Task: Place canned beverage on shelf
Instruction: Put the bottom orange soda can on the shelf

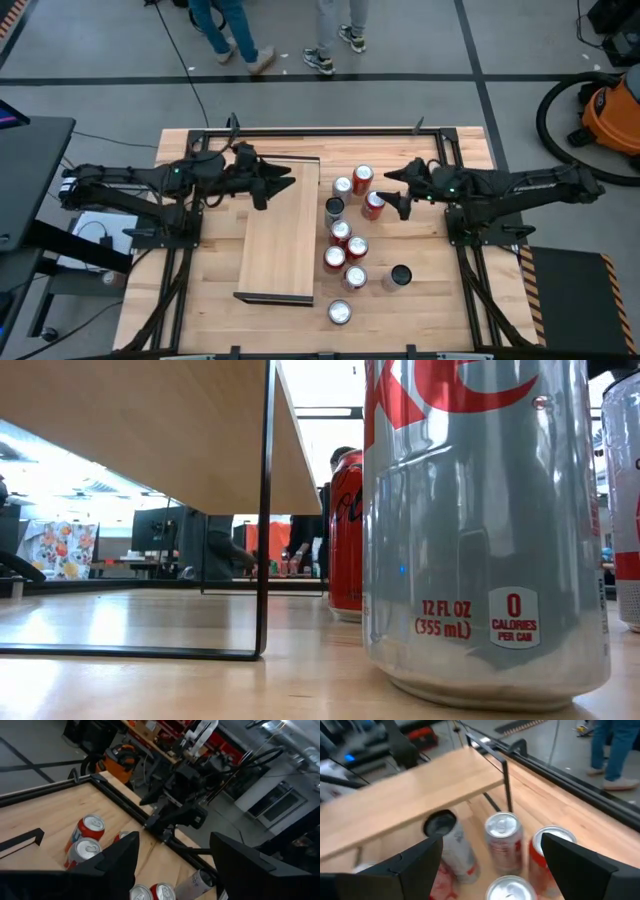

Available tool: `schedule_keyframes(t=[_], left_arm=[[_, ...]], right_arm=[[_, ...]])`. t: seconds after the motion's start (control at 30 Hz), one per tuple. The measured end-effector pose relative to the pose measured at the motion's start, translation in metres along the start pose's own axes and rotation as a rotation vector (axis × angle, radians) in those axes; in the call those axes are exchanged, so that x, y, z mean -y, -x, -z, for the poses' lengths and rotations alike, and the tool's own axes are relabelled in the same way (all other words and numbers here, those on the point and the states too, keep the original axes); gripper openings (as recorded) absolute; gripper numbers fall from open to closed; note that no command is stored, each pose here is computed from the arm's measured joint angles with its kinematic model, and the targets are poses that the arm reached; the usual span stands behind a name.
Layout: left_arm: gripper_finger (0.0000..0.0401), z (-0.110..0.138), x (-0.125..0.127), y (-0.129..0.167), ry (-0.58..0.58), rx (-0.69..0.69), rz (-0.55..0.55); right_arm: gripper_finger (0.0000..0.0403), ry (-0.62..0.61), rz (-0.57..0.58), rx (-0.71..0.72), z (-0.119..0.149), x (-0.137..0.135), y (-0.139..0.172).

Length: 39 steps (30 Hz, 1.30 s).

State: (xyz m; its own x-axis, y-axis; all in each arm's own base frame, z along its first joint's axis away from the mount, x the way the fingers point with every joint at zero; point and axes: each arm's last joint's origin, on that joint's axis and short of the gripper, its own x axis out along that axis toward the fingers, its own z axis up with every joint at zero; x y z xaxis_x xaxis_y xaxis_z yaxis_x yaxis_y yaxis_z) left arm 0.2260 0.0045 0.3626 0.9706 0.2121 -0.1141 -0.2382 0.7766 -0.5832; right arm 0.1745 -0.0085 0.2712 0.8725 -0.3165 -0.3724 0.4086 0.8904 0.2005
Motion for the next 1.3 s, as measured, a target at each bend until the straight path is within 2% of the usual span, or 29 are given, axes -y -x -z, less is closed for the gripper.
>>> schedule_keyframes(t=[0.3,0.47,0.67,0.87,0.97,1.3], left_arm=[[0.0254,0.001,0.0,-0.004,-0.018,-0.016,-0.011],[0.0254,0.001,0.001,-0.003,-0.021,-0.026,0.005],[0.0254,0.001,0.001,-0.003,-0.026,-0.033,0.008],[0.0254,0.002,0.0,-0.003,-0.111,-0.035,0.005],[0.0254,0.0,-0.003,-0.004,-0.153,-0.03,-0.007],[0.0254,-0.008,-0.015,-0.006,-0.148,-0.005,-0.067]], right_arm=[[0.0348,0.203,-0.113,-0.177,-0.018,-0.005,-0.038],[0.035,0.285,-0.101,-0.32,-0.025,-0.004,-0.052],[0.0368,0.398,-0.104,-0.479,-0.017,-0.002,-0.06],[0.0388,0.487,-0.134,-0.593,-0.007,0.002,-0.059],[0.0389,0.544,-0.102,-0.609,-0.005,0.003,-0.062],[0.0372,0.552,-0.111,-0.715,0.013,0.006,-0.088]])
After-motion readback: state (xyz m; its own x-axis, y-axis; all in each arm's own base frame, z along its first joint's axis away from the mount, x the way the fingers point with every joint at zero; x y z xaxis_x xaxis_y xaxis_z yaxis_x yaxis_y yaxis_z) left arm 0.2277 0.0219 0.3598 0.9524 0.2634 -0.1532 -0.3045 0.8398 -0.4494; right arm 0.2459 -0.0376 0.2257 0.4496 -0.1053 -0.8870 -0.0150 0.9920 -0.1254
